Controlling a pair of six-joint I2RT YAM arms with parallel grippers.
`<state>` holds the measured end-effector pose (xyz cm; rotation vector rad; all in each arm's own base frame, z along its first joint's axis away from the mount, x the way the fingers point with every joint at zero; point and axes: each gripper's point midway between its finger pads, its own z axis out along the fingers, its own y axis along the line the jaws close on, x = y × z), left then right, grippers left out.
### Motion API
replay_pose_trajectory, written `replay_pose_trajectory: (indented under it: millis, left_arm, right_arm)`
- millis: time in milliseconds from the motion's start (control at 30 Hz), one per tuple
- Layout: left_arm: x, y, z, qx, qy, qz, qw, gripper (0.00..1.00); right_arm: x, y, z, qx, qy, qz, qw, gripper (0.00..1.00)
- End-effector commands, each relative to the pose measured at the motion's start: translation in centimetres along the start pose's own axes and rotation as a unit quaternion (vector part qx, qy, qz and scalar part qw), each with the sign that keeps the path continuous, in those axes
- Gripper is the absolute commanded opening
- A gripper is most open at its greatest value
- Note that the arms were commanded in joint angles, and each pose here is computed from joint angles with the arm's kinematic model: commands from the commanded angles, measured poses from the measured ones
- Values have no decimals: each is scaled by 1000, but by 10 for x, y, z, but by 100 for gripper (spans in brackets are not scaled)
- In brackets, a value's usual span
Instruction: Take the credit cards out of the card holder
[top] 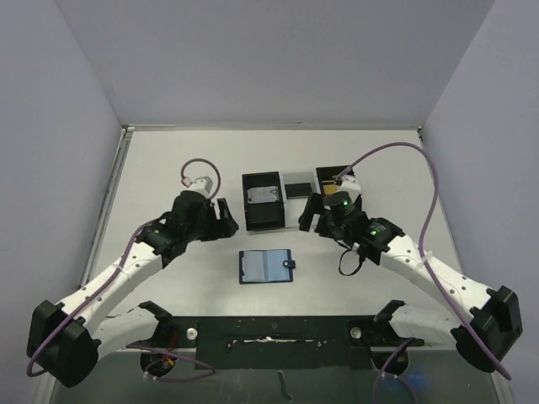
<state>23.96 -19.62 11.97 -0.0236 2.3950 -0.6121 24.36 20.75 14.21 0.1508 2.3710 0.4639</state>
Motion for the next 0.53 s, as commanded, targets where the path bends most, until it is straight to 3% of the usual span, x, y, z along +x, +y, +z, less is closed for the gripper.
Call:
replay_pose_trajectory:
  millis: [0,67,200,300,500]
  left_arm:
    - [-84,33,-54,-90,-132,-39,986,69]
    - [-111,45,-81,-135,-190,-47,971,72]
    - [-155,48,-143,-171,-289,-47,941,73]
    - [-176,41,-180,-165,-343,-48,924,73]
    - [-185,37,-193,-165,-356,-15,920,73]
  right_arm:
    - [-95,-30,-45,45,-163,-60,984,93]
    - [-132,-42,-70,73,-227,-73,968,100]
    - [-181,-42,-118,96,-313,-122,937,98]
    - [-199,-36,-139,94,-337,-127,928,98]
    - [-198,-33,-138,85,-334,-117,931,98]
